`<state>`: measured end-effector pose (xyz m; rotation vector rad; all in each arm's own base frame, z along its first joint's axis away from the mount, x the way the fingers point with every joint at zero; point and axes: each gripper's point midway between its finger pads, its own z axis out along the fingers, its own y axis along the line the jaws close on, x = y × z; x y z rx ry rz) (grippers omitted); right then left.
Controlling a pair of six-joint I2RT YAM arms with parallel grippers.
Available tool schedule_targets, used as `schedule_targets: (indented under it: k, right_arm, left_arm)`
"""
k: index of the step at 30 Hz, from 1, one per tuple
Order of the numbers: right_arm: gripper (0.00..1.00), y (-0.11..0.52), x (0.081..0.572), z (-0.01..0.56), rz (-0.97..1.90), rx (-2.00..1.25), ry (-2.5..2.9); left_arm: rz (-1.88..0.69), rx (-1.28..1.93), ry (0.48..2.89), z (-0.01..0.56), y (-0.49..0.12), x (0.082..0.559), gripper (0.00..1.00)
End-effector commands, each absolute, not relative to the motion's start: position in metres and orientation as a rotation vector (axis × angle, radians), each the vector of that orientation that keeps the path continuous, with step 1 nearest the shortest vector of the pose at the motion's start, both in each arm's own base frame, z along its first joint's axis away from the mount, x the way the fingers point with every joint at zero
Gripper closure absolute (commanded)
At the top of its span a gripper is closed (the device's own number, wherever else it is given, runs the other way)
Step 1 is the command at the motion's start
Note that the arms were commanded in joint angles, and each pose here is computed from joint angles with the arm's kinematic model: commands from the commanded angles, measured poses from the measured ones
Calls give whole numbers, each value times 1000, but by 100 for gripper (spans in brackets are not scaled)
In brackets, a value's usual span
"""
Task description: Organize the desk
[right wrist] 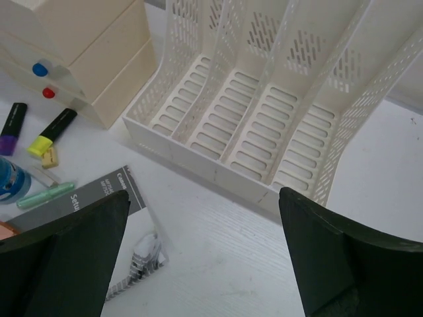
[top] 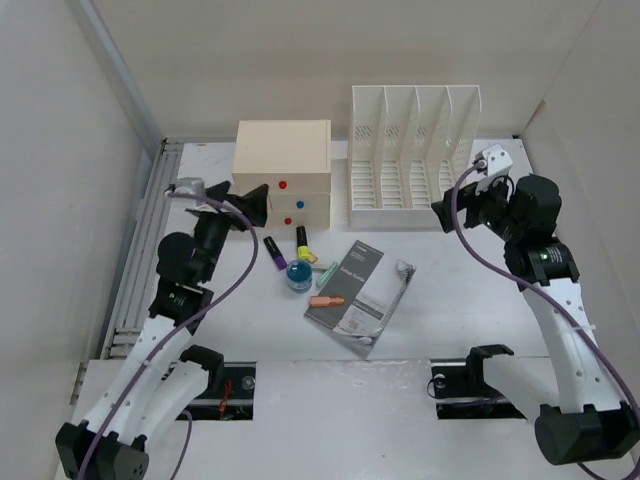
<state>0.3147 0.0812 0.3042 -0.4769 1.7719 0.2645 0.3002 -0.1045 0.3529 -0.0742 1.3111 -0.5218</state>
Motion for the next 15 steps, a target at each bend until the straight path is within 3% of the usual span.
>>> schedule_targets:
  k: [1, 3, 9, 13, 15]
  right_arm:
    - [0, 86, 301, 317, 305, -467, 1711]
    - [0, 99, 285, 298, 361, -583, 1696]
    - [2, 115, 278, 250, 524, -589, 1831]
    - [15, 128, 275, 228, 668, -519, 1866]
    - [30, 135, 277, 220, 732, -513, 1858]
  left_arm:
    - [-808, 170, 1480, 329, -167, 280, 0]
    - [-974, 123, 1560, 313, -182, 269, 0]
    - [-1152, 167, 1679, 281, -211, 265, 0]
    - [-1134, 188, 1690, 271, -239, 248, 0]
    - [-1150, 231, 1687, 268, -258, 232, 2]
